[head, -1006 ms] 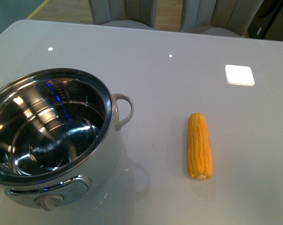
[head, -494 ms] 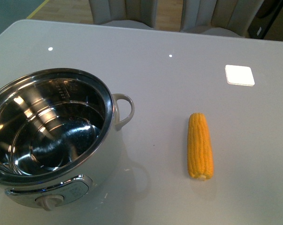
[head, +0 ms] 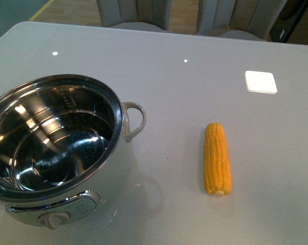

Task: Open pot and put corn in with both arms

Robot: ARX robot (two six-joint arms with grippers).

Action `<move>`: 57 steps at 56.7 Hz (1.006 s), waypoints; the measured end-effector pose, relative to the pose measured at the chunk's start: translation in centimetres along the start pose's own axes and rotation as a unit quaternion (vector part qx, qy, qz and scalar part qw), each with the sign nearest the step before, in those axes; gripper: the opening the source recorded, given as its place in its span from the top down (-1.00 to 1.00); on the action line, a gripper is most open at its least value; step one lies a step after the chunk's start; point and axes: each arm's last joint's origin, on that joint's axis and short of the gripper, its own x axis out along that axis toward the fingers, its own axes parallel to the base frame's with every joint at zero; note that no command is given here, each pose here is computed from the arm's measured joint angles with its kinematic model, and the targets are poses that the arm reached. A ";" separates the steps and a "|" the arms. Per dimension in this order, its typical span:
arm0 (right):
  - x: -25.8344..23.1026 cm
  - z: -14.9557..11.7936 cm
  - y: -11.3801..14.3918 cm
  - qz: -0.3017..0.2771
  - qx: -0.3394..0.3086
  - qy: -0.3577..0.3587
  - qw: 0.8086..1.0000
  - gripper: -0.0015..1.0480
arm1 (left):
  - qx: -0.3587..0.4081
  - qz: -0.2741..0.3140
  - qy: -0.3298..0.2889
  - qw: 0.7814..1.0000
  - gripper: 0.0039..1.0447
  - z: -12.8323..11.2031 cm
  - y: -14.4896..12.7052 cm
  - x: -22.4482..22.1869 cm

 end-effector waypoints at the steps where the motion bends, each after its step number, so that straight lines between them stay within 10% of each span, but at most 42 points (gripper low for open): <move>1: 0.0 0.0 0.0 0.000 0.000 0.000 1.000 -0.83 | 0.000 0.000 0.000 1.000 0.55 0.0 0.0 0.0; 6: 0.1 -0.1 0.0 -0.045 0.049 0.095 0.993 -0.83 | 0.000 0.000 0.000 1.000 0.28 0.0 0.0 0.0; 13: 0.3 -0.5 -0.1 -0.158 0.140 0.309 0.927 -0.83 | 0.000 -0.001 -0.001 1.000 -0.10 0.0 0.0 0.0; 29: 2.6 -0.7 0.3 -0.171 0.214 0.339 0.900 -0.83 | 0.001 0.000 -0.001 1.000 -0.90 0.0 0.0 0.0; 57: 14.1 -3.7 2.7 0.040 0.138 0.410 0.901 -0.83 | 0.002 0.000 -0.001 1.000 -0.88 0.0 0.0 0.0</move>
